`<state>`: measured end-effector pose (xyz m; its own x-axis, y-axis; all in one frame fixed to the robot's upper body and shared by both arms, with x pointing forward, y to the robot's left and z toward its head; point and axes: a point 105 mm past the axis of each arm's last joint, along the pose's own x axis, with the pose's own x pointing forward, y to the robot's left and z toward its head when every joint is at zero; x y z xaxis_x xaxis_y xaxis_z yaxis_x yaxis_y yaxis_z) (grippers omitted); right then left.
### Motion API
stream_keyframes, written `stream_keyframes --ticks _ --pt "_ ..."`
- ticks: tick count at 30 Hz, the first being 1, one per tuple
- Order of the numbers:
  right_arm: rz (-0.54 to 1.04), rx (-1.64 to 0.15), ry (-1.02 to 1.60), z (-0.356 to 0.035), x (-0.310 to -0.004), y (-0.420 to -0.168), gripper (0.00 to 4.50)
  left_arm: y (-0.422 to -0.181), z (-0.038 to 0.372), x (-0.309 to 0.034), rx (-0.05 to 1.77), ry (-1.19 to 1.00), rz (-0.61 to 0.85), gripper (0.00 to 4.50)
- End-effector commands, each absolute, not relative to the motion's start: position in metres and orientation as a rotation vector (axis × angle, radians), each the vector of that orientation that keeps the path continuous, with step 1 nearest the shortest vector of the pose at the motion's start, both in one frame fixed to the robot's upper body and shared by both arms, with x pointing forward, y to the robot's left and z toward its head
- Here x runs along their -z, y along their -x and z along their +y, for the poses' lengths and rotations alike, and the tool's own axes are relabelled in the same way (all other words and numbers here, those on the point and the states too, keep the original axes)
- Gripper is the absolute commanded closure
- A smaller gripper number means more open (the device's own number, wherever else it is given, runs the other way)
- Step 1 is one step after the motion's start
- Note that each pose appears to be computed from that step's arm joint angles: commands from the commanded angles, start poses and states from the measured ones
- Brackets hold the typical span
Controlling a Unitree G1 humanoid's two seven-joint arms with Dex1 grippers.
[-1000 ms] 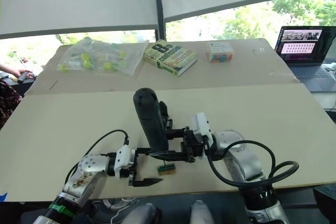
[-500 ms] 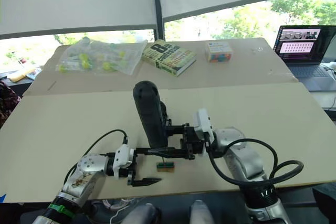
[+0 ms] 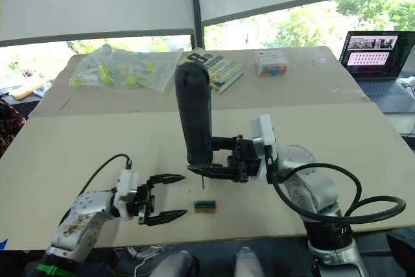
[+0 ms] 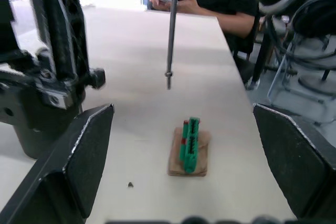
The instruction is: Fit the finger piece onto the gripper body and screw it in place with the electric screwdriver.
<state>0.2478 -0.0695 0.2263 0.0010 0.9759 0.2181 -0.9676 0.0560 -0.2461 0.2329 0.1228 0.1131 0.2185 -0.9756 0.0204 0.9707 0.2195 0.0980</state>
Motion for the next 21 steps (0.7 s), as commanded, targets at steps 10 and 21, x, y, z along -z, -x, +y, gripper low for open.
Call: stream_keyframes --ticks 10,21 --pt "-0.484 -1.357 0.074 -0.112 -0.272 -0.249 2.58 -0.243 0.187 -0.154 1.102 -0.048 -0.078 0.05" --pt "-0.486 -1.342 0.065 -0.116 -0.287 -0.249 2.58 -0.256 0.171 -0.136 1.075 -0.103 -0.015 0.05"
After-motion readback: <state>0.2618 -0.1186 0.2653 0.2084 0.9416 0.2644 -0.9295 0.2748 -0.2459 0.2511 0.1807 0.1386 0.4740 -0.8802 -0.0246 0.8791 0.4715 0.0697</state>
